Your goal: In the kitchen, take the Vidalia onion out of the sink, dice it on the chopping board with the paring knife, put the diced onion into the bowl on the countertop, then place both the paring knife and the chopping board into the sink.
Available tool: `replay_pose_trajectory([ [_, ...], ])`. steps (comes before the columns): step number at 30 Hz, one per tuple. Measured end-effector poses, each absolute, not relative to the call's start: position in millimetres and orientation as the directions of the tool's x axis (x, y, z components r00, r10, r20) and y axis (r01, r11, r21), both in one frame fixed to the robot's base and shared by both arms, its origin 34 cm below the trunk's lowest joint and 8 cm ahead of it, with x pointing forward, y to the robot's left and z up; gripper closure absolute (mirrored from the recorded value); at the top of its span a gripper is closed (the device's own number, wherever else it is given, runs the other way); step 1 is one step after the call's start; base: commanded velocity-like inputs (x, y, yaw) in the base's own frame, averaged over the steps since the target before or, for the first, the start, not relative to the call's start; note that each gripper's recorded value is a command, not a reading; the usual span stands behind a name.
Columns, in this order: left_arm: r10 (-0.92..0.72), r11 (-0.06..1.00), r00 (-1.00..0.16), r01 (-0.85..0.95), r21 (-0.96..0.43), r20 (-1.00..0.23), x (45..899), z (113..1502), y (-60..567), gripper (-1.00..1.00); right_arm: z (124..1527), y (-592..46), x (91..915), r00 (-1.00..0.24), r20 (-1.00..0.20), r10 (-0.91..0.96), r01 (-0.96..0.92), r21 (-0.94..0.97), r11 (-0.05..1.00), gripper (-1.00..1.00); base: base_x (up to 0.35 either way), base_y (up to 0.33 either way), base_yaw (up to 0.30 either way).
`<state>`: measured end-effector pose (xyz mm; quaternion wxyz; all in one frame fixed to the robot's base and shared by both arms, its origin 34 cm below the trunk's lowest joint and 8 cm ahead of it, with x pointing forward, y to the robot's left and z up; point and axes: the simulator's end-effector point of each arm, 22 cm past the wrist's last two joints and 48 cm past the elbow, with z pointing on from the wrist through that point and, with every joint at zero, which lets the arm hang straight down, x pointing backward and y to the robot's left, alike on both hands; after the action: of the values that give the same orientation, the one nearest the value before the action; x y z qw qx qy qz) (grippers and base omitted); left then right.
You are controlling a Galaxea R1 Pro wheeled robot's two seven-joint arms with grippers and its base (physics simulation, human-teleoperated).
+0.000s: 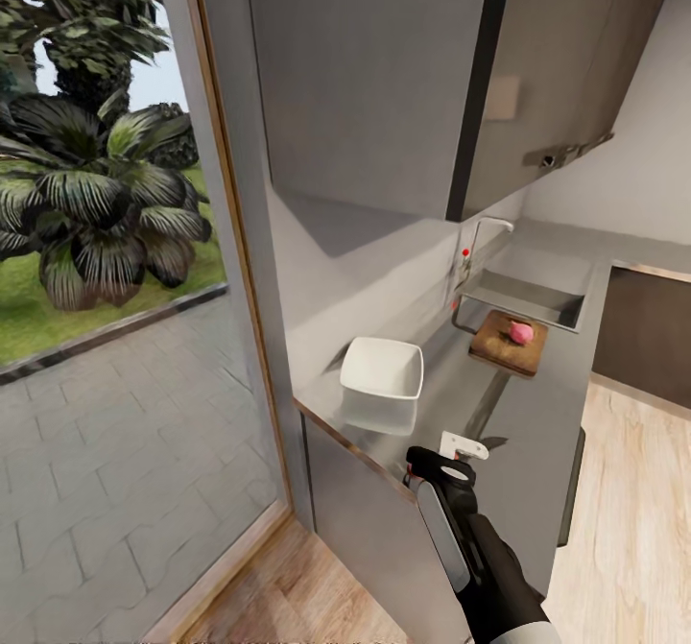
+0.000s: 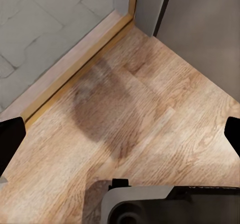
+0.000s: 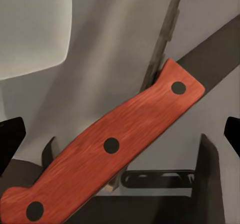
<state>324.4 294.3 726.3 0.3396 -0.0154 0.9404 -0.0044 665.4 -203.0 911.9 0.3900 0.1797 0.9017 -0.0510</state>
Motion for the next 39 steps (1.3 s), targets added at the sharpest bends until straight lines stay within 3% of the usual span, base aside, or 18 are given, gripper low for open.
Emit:
replay_pose_trajectory([
  [39, -0.032, 0.999, -0.798, -0.027, -0.018, -0.602, 311.2, 716.9, 294.3, -1.00, 900.7, -206.1, 667.1, -0.640, -0.716, 0.280, 0.367, 0.035, 0.930, -1.00, 0.027, 0.006, 0.000],
])
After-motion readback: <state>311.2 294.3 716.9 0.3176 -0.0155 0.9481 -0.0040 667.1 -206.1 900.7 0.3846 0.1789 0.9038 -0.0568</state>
